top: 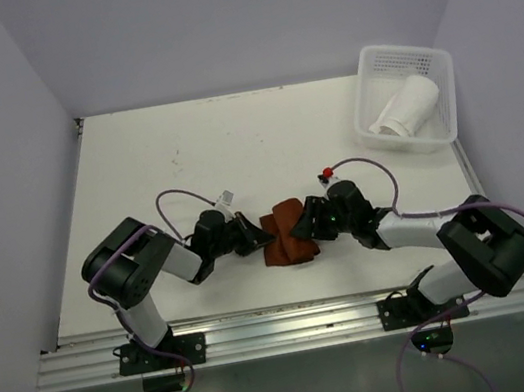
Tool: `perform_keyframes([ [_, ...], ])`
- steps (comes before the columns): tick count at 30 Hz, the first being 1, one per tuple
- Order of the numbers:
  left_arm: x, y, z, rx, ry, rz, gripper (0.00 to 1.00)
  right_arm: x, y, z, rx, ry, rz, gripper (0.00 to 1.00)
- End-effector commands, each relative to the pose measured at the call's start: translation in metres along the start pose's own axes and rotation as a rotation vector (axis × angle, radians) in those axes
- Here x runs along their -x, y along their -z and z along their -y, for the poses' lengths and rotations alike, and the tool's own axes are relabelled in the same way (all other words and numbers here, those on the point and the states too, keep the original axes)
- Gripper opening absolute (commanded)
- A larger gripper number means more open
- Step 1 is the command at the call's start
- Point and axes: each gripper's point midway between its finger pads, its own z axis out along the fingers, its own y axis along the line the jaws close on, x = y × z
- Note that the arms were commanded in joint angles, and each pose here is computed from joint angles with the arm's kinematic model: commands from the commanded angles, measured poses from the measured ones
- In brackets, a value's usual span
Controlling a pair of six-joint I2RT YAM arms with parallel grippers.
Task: Roll the towels
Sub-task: Place the rolled towel into the container
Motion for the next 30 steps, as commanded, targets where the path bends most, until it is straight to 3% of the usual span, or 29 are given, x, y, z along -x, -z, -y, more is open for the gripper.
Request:
perform_keyframes([
  [1,0.007,0.003,0.006,-0.033,-0.042,0.032,0.05,0.009,0.012,0.009,-0.108,0.085,0.006,0.50],
  [5,0.014,0.008,0.016,-0.040,-0.053,0.061,0.09,0.019,0.025,0.013,-0.226,0.191,0.006,0.32],
  [9,0.029,0.017,0.040,-0.081,-0.063,0.105,0.13,0.025,0.031,0.006,-0.347,0.385,0.003,0.26],
  [13,0.043,0.021,0.058,-0.110,-0.036,0.118,0.16,0.007,0.026,0.014,-0.488,0.578,-0.072,0.25],
  [20,0.078,0.020,0.082,-0.205,0.017,0.163,0.13,0.009,0.026,0.023,-0.711,0.772,-0.033,0.27],
  [23,0.083,0.015,0.090,-0.229,0.030,0.163,0.12,0.019,0.031,0.019,-0.798,0.790,0.025,0.27],
  [30,0.078,0.004,0.095,-0.318,0.121,0.120,0.08,0.024,0.028,0.001,-0.796,0.780,0.095,0.28],
])
